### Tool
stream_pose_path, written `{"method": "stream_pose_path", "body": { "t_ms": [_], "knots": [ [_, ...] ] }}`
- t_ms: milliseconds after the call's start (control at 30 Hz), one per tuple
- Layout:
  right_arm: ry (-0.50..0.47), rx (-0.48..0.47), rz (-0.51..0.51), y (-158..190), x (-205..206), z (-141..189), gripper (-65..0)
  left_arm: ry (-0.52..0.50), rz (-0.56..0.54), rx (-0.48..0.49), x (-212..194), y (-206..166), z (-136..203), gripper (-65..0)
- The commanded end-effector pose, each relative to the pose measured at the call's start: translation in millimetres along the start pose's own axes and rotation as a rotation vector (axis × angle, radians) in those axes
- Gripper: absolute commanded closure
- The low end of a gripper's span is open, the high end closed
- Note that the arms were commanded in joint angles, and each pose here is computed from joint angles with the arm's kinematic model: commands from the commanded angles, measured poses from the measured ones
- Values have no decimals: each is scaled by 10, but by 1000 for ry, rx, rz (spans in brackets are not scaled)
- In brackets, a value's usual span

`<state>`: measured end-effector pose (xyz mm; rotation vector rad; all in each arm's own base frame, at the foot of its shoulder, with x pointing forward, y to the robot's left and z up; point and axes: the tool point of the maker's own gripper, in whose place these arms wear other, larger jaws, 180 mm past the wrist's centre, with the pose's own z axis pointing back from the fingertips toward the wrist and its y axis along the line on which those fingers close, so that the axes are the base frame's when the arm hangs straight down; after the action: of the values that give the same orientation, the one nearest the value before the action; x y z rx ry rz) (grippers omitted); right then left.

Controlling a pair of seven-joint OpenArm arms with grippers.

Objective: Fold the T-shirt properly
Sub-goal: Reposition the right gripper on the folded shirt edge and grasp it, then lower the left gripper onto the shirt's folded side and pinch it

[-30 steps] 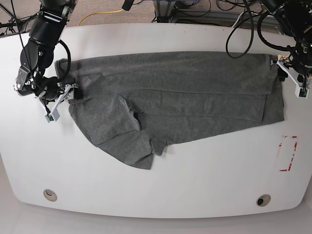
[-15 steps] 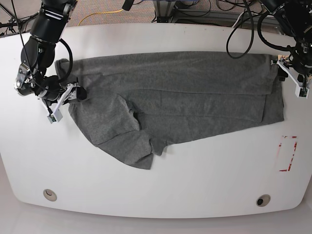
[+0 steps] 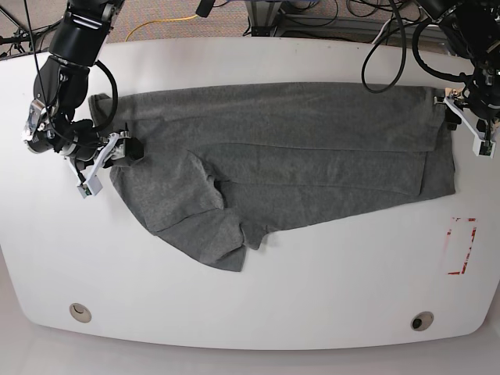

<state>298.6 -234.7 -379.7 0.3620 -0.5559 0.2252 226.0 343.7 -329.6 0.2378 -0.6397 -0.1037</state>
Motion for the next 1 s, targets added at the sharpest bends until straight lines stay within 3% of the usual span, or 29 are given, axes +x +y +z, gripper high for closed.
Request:
{"method": "stream_pose_path", "body": {
  "t_ms": [0, 200, 267, 333, 467, 600, 867, 967],
  "knots": [
    [-50, 3, 19, -12, 173, 84, -452, -33, -13, 18, 103, 70, 45, -372],
    [-57, 12, 13, 26, 174, 48, -449, -33, -13, 18, 103, 70, 45, -372],
    [-58, 13, 13, 31, 181, 46, -414, -33, -14, 17, 105, 65, 43, -372],
    [-51, 7, 13, 28, 165, 33, -344, -41, -12, 19, 137, 68, 41, -372],
    [-12, -33, 21, -18, 98, -4, -136, -66, -6, 25, 252, 92, 39, -376],
    [-9, -43, 21, -8, 88, -41, -2, -101, -21, 1, 417, 10, 8, -381],
    [-8, -39, 20, 11, 73, -51, 0, -116, -77, -71, 567, -261, -104, -500],
    [-13, -40, 23, 14, 93, -43, 0, -127, -66, -100, 675, -313, -195, -514]
  ]
}}
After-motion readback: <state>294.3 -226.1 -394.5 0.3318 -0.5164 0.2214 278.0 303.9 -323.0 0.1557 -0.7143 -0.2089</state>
